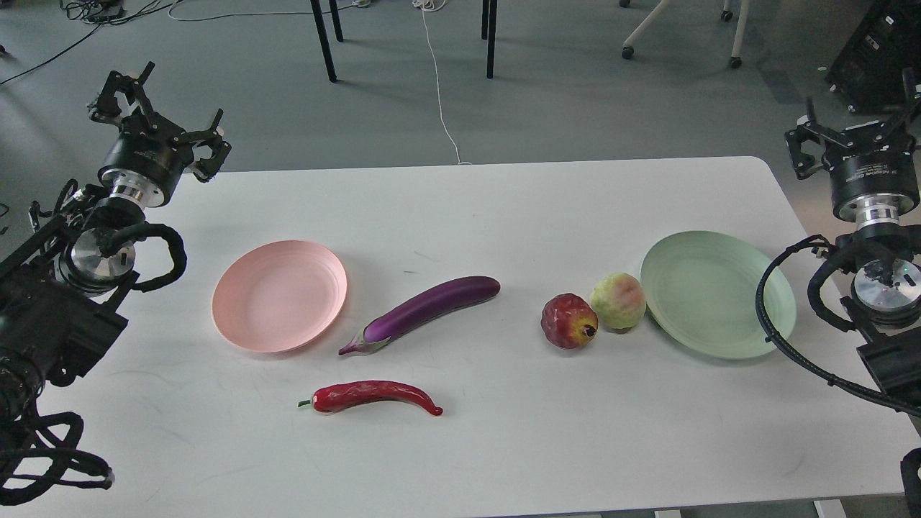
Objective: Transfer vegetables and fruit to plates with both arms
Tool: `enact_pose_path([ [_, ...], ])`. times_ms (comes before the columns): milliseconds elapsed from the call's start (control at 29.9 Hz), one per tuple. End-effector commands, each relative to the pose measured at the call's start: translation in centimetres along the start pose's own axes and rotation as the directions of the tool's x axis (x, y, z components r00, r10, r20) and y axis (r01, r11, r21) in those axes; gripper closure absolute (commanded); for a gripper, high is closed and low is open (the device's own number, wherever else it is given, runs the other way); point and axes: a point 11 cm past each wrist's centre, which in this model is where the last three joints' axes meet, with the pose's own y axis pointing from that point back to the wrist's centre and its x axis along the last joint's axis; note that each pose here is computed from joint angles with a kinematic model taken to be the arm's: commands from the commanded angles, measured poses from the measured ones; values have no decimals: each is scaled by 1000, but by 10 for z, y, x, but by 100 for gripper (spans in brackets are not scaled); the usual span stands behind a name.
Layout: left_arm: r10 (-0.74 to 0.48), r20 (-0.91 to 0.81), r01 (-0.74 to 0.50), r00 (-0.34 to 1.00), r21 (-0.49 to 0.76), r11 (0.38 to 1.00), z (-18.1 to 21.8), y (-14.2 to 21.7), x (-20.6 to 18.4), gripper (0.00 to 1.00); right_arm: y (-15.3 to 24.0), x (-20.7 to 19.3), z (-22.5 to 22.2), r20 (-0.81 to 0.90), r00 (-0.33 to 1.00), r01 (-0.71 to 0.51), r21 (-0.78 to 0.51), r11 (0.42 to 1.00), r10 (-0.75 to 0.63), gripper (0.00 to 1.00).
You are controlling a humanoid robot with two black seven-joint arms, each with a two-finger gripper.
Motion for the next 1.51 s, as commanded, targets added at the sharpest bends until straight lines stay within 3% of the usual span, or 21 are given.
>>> enact_pose_path([
  [0,11,3,-11,1000,0,1000,-1,4,5,2,-1,-3,1,2,1000,6,5,1000,-6,1],
  [234,14,13,-14,1000,-2,1000,2,1,3,2,-18,-23,-19,-83,994,64,-16,998,-65,1],
  [435,14,10,-14,1000,-8,1000,3,0,2,2,-54,-76,-41,-343,916,162,-162,973,-209,1],
  [536,16,9,-16,1000,-11,1000,4,0,3,2,-65,-115,-32,-450,820,230,-308,923,-354,1],
  [703,18,10,-18,1000,-25,1000,11,0,4,2,-63,-173,-5,-570,546,275,-571,774,-614,1],
  [871,12,8,-12,1000,-27,1000,11,-1,2,2,-51,-197,19,-586,218,188,-759,623,-780,1],
  [1038,12,9,-12,1000,-30,999,12,0,3,2,-28,-203,56,-440,-211,-16,-891,453,-873,1],
  [1138,15,13,-15,1000,-41,999,15,0,4,2,-13,-200,75,-288,-386,-135,-922,362,-876,1],
  [1373,17,20,-16,1000,-51,999,20,2,7,2,16,-167,117,106,-661,-361,-913,191,-743,1],
  [1473,18,21,-16,1000,-51,999,20,3,8,2,18,-146,121,221,-698,-447,-878,172,-682,1],
])
